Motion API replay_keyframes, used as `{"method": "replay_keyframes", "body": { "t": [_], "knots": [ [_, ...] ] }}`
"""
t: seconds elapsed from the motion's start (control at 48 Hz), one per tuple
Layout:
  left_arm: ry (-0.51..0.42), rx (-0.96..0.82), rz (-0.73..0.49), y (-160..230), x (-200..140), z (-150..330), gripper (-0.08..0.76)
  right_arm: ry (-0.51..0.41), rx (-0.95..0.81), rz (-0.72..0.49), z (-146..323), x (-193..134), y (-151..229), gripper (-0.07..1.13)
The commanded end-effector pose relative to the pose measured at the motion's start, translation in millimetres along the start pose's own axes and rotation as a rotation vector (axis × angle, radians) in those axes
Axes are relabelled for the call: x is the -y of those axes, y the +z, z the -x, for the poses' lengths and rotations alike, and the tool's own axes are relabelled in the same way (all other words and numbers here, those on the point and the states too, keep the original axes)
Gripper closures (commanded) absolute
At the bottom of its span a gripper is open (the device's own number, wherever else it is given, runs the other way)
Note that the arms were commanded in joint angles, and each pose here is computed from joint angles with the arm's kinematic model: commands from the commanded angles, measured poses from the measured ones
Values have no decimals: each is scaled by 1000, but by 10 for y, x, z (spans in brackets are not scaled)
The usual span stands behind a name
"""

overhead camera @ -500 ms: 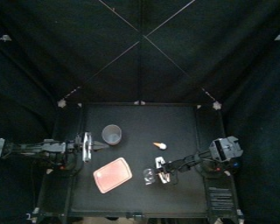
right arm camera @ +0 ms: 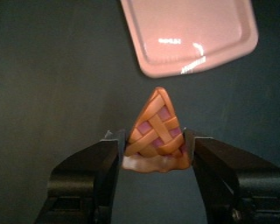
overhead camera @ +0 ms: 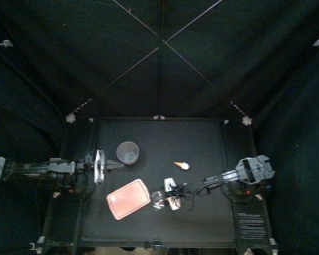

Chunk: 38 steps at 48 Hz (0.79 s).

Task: Pick the pie then place it on the pink plate
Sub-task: Place pie on the pink plate

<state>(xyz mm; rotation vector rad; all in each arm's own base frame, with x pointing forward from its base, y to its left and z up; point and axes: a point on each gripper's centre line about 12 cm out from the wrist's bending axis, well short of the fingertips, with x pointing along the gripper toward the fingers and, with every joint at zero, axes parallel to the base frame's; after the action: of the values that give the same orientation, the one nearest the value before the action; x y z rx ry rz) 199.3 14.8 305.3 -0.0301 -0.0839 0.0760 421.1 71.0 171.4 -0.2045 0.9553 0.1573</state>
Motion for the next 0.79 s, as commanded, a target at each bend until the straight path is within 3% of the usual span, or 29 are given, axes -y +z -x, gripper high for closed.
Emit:
{"method": "replay_keyframes", "body": {
  "t": [0.021,0.271,0.604,0.688,0.792],
  "knots": [
    [20,27,0,80,-38,-14,672,-15,102,7,18,60,506,391],
    [54,27,13,76,-105,-11,671,-45,76,7,-471,163,1114,389],
    [85,6,64,-18,-155,9,671,-72,-24,-10,-1021,237,1400,384],
    [85,1,61,-37,-155,13,671,-76,-26,-19,-1037,254,1438,344],
    [86,0,61,-43,-158,14,671,-81,-18,-19,-1044,262,1476,203]
  ]
}}
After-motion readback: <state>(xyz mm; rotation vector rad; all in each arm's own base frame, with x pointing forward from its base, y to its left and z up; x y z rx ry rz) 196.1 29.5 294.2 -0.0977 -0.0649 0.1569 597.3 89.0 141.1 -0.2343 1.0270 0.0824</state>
